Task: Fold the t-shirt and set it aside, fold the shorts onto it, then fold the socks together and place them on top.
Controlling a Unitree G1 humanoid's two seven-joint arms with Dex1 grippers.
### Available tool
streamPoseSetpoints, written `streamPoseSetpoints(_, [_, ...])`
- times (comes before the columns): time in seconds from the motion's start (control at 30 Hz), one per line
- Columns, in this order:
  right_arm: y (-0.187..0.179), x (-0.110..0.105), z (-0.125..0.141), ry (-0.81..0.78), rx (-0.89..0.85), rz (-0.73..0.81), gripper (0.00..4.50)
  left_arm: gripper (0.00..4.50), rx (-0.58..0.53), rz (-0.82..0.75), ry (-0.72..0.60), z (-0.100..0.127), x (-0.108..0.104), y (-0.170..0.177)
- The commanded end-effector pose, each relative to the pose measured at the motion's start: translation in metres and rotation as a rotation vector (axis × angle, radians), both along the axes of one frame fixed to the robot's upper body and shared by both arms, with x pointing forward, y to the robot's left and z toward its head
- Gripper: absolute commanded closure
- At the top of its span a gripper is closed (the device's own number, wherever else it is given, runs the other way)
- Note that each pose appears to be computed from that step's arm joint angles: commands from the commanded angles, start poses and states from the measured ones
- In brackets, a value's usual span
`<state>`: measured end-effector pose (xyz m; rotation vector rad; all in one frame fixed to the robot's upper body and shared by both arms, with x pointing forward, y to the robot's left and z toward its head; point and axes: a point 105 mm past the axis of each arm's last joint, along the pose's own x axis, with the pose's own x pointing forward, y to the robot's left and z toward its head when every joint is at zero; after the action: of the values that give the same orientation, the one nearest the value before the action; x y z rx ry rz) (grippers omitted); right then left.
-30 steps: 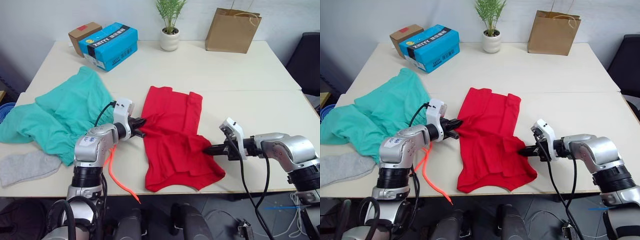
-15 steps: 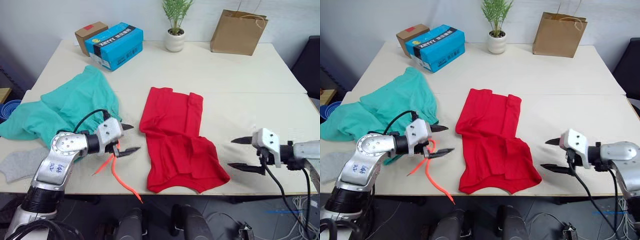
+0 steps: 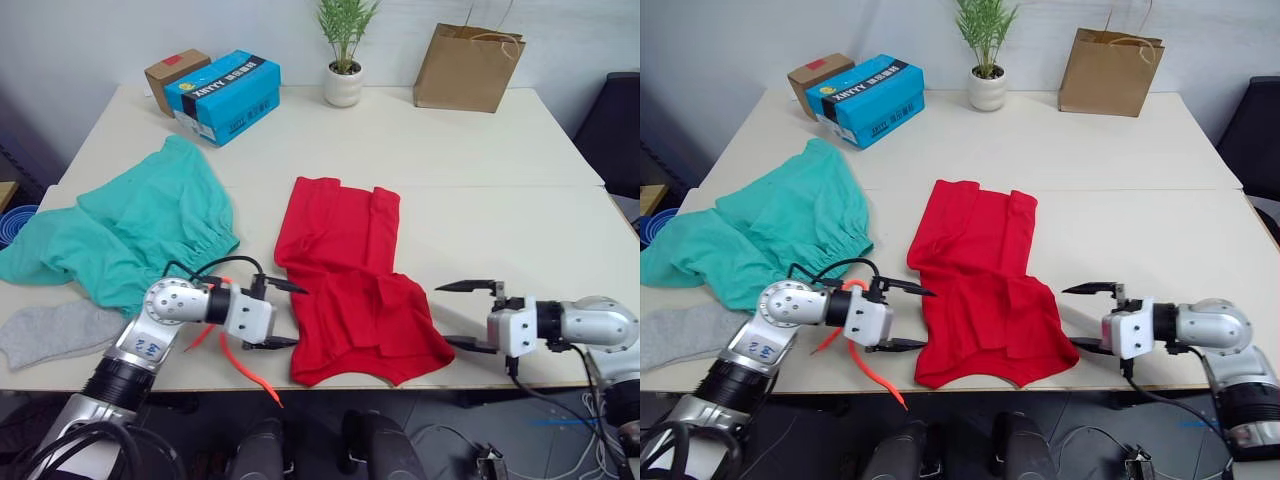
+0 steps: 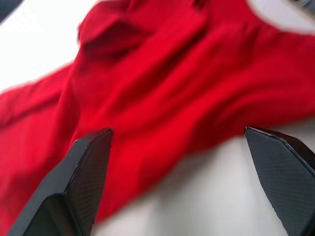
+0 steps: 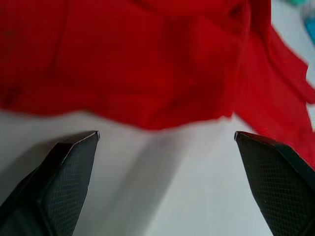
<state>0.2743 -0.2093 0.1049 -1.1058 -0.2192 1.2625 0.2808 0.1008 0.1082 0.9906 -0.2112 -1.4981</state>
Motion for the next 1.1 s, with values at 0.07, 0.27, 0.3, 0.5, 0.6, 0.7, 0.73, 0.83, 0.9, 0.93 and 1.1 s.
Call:
streamPoseSetpoints(0.07, [0.02, -0.017, -0.015, 0.03, -0.021, 0.127, 0.0, 0.04, 0.036, -0.072, -0.028, -0.006, 0.0, -0.006])
streamPoseSetpoints(0.27, [0.038, -0.016, -0.017, 0.017, 0.01, 0.167, 0.0, 0.04, 0.073, -0.144, -0.055, -0.012, 0.001, -0.01])
streamPoseSetpoints(0.3, [0.039, -0.016, -0.019, 0.025, 0.009, 0.171, 0.0, 0.04, 0.078, -0.16, -0.055, -0.014, 0.0, -0.011])
streamPoseSetpoints(0.5, [0.044, -0.023, -0.027, 0.082, -0.003, 0.203, 0.88, 0.0, 0.127, -0.238, -0.034, -0.03, -0.006, -0.014])
streamPoseSetpoints(0.6, [0.047, -0.024, -0.028, 0.103, 0.0, 0.206, 1.88, 0.4, 0.147, -0.253, -0.023, -0.035, -0.007, -0.011])
streamPoseSetpoints(0.7, [0.046, -0.027, -0.029, 0.12, -0.001, 0.208, 3.03, 1.26, 0.16, -0.266, -0.01, -0.037, -0.009, -0.01])
streamPoseSetpoints(0.73, [0.046, -0.028, -0.03, 0.123, -0.002, 0.208, 3.36, 1.59, 0.165, -0.27, -0.005, -0.038, -0.009, -0.01])
streamPoseSetpoints(0.83, [0.045, -0.027, -0.03, 0.138, 0.001, 0.197, 4.44, 2.57, 0.181, -0.267, 0.012, -0.046, -0.009, -0.009])
streamPoseSetpoints(0.9, [0.045, -0.026, -0.029, 0.134, 0.002, 0.187, 4.5, 3.23, 0.191, -0.262, 0.028, -0.052, -0.009, -0.009])
streamPoseSetpoints(0.93, [0.046, -0.025, -0.028, 0.131, 0.001, 0.185, 4.5, 3.57, 0.188, -0.256, 0.037, -0.054, -0.009, -0.009])
streamPoseSetpoints(1.1, [0.046, -0.026, -0.025, 0.164, 0.015, 0.17, 4.5, 4.46, 0.19, -0.252, 0.054, -0.058, -0.009, -0.009])
